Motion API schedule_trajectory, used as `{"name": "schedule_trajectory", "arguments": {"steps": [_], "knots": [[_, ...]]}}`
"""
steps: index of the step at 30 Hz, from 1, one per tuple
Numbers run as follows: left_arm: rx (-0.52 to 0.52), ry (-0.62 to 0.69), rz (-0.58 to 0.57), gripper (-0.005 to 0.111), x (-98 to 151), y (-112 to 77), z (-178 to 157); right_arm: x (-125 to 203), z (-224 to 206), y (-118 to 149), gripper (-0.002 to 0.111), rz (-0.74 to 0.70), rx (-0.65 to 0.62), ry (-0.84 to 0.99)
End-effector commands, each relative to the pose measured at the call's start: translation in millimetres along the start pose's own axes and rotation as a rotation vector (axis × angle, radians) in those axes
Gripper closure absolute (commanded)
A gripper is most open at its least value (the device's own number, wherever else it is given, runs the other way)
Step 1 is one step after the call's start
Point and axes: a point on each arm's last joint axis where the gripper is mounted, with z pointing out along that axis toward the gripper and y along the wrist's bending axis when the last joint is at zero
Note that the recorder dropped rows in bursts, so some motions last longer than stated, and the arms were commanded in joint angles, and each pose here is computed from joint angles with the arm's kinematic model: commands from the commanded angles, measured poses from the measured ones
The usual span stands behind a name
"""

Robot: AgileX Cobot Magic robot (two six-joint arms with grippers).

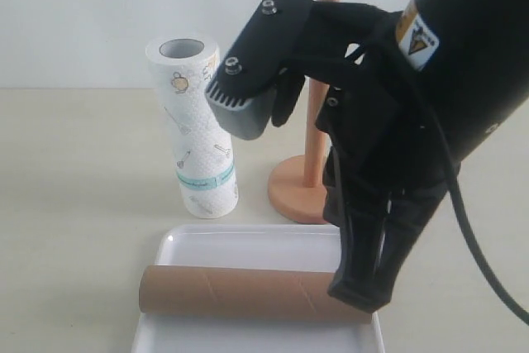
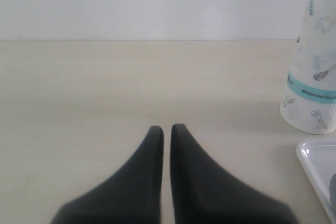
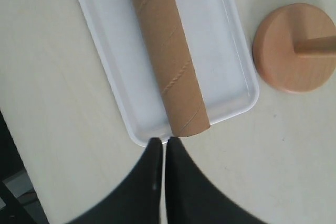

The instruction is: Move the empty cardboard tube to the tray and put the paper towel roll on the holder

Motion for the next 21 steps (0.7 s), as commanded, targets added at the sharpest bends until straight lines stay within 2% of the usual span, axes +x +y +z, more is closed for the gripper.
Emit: {"name": "schedule_trajectory", "arguments": {"steps": [1, 15, 19, 21], "knots": [[-0.003, 0.002, 0.002, 0.103, 1, 0.2, 0, 1, -4, 0, 0.107, 0.004, 0.004, -0.01], [-0.003, 0.002, 0.002, 0.103, 1, 0.2, 0, 1, -4, 1, 0.107, 0.007, -0.004, -0.012], [-0.003, 0.002, 0.002, 0.103, 1, 0.2, 0, 9, -18, -4, 0.107, -0.016, 0.073, -0.035], [-0.003, 0.002, 0.002, 0.103, 1, 0.2, 0, 9, -29, -5, 0.107, -0.015, 0.1, -0.112]]}}
